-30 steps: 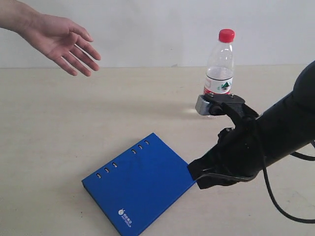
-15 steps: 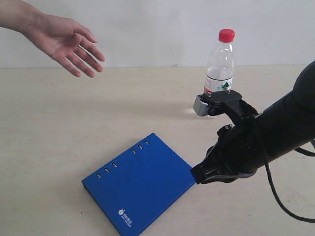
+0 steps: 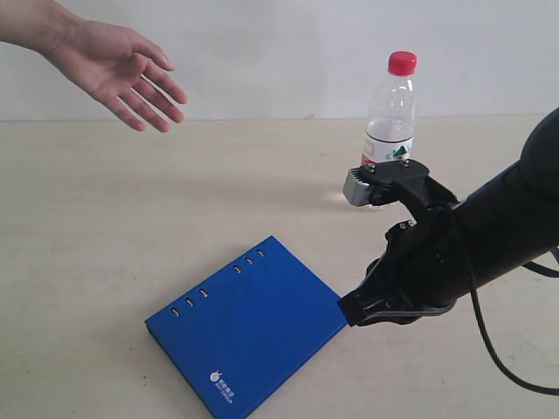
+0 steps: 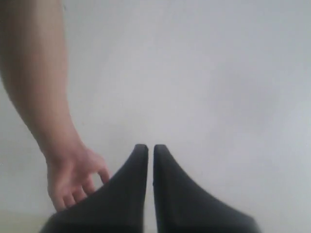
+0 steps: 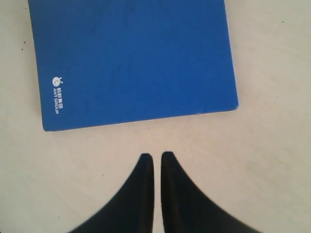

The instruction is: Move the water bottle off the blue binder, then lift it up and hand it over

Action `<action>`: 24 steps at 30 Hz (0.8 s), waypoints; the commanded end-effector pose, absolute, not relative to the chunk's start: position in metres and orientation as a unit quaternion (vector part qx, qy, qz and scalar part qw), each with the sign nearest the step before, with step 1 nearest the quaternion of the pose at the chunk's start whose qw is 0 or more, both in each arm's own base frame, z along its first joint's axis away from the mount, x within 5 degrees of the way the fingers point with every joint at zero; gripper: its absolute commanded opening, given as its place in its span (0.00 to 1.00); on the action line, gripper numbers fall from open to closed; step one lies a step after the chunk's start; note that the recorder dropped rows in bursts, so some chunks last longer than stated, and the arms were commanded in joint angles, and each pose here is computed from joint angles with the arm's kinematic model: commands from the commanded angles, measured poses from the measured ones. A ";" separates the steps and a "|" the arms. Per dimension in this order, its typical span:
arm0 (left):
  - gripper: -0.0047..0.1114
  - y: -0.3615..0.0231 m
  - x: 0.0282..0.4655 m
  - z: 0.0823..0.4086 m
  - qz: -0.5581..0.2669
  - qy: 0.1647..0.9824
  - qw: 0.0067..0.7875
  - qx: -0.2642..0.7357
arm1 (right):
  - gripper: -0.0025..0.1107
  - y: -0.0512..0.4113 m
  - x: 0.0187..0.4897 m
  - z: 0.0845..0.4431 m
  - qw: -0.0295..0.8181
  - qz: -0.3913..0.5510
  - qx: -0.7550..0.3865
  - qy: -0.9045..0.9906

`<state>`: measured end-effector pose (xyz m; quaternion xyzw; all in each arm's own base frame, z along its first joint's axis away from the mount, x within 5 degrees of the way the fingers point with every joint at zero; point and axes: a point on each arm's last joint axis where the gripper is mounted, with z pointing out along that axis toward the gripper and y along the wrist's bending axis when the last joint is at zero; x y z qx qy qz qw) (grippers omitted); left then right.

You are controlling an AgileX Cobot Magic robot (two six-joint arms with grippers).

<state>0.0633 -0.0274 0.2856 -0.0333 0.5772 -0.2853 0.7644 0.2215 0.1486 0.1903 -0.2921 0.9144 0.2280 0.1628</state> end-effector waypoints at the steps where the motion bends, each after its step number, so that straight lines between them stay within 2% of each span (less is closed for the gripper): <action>1: 0.08 -0.047 0.107 0.288 -0.316 0.710 0.624 0.087 | 0.03 0.149 0.220 0.189 0.161 0.232 -0.289 0.915; 4: 0.08 -0.054 0.139 0.267 -0.359 0.758 0.528 0.132 | 0.03 0.149 0.220 0.189 0.159 0.235 -0.287 0.915; 11: 0.08 -0.048 0.192 0.199 -0.289 0.859 0.411 0.094 | 0.03 0.150 0.219 0.190 0.157 0.239 -0.283 0.915; 16: 0.08 -0.075 0.221 0.175 -0.239 0.890 0.367 0.129 | 0.03 0.150 0.219 0.189 0.157 0.240 -0.281 0.916; 21: 0.08 -0.081 0.257 0.172 -0.119 0.918 0.362 0.111 | 0.03 0.141 0.208 0.170 0.149 0.227 -0.252 0.929; 24: 0.08 -0.092 0.270 0.168 -0.141 0.912 0.359 0.141 | 0.03 0.135 0.201 0.157 0.152 0.225 -0.197 0.942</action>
